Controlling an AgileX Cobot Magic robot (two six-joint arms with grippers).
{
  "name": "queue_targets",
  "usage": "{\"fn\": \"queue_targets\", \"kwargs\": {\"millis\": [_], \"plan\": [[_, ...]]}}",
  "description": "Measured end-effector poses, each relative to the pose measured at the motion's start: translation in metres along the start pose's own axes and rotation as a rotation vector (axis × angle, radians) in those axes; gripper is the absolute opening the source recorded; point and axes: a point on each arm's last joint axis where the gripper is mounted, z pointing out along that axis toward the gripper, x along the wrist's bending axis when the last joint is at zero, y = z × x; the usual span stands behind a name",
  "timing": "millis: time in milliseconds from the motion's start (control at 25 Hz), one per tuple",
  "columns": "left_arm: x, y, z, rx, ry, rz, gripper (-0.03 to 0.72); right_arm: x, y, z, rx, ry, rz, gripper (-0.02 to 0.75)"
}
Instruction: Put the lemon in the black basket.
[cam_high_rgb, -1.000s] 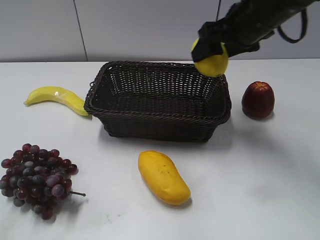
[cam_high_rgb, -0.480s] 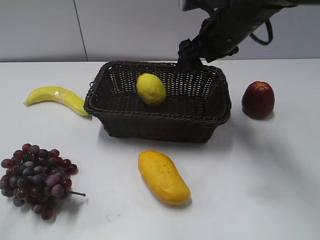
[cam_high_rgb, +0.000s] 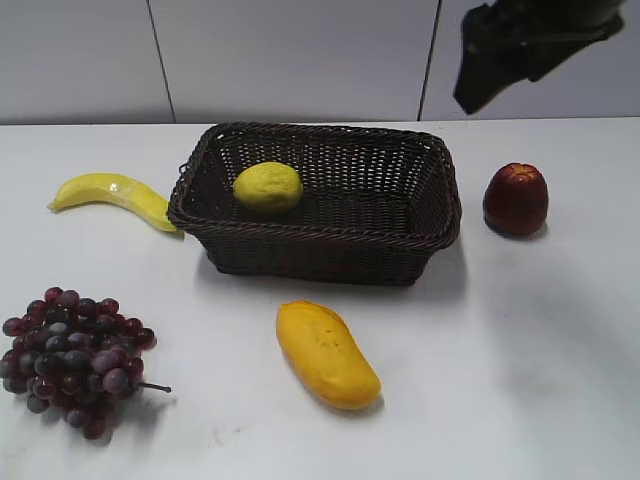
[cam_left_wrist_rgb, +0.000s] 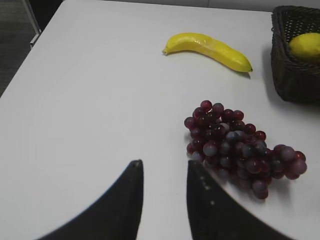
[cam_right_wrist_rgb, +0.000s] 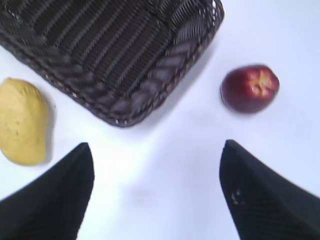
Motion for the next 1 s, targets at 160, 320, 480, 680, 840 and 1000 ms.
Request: {"fn": "queue_targets", "kwargs": {"millis": [160, 320, 480, 680, 840, 1000], "plan": [[0.000, 0.000, 0.000, 0.000, 0.000, 0.000, 0.235, 0.001, -0.021, -0.028, 0.034, -0.025, 0.044, 0.605], [0.000, 0.000, 0.000, 0.000, 0.000, 0.000, 0.235, 0.009, -0.061, -0.044, 0.048, 0.007, 0.094, 0.588], [0.000, 0.000, 0.000, 0.000, 0.000, 0.000, 0.235, 0.017, -0.117, -0.054, 0.080, 0.018, 0.117, 0.587], [0.000, 0.000, 0.000, 0.000, 0.000, 0.000, 0.235, 0.025, -0.190, -0.063, 0.048, 0.016, 0.122, 0.587], [0.000, 0.000, 0.000, 0.000, 0.000, 0.000, 0.235, 0.030, -0.234, -0.068, -0.126, 0.003, 0.121, 0.587], [0.000, 0.000, 0.000, 0.000, 0.000, 0.000, 0.235, 0.033, -0.269, -0.070, -0.304, -0.013, 0.115, 0.587]]}}
